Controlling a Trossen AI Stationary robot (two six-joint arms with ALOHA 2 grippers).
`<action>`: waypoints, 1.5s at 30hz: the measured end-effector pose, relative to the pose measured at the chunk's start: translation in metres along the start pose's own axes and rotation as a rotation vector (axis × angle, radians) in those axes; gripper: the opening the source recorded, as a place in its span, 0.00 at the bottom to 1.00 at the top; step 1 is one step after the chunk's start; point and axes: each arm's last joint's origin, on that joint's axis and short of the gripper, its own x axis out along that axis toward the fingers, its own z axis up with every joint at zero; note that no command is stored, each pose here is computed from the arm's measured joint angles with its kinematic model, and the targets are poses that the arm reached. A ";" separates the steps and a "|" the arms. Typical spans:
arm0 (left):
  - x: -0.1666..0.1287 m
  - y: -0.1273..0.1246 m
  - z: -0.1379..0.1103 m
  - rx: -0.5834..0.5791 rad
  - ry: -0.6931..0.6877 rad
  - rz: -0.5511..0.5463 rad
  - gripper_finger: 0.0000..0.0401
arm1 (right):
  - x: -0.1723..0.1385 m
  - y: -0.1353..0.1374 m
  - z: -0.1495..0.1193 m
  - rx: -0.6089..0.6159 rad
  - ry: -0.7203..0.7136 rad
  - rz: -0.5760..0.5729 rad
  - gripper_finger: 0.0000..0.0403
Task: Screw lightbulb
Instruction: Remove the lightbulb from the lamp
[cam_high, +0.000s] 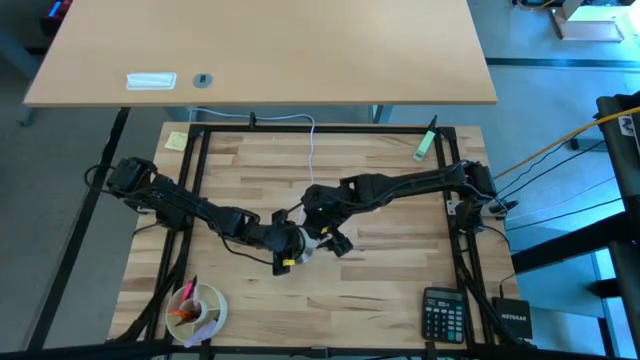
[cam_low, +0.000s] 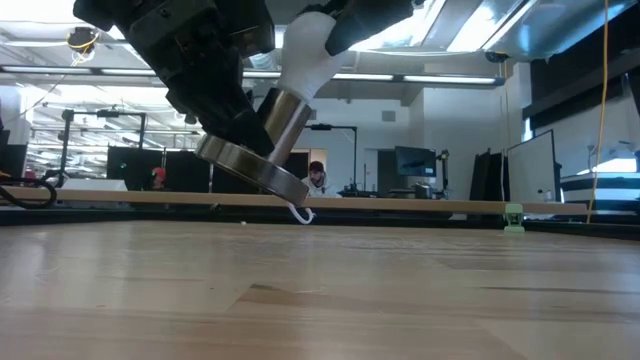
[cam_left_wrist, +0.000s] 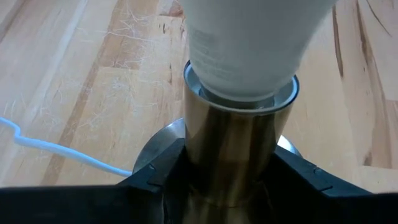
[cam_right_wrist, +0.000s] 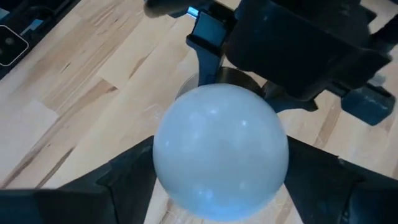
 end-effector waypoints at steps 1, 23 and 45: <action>0.000 0.000 0.000 0.000 0.000 0.000 0.41 | 0.000 0.000 0.000 -0.002 -0.004 -0.004 0.80; 0.000 0.000 0.000 0.002 -0.001 0.002 0.40 | -0.064 0.004 0.024 0.406 0.140 -0.041 0.89; 0.001 0.002 0.001 -0.139 -0.008 0.008 0.40 | -0.022 -0.004 0.010 1.400 0.014 -0.092 0.89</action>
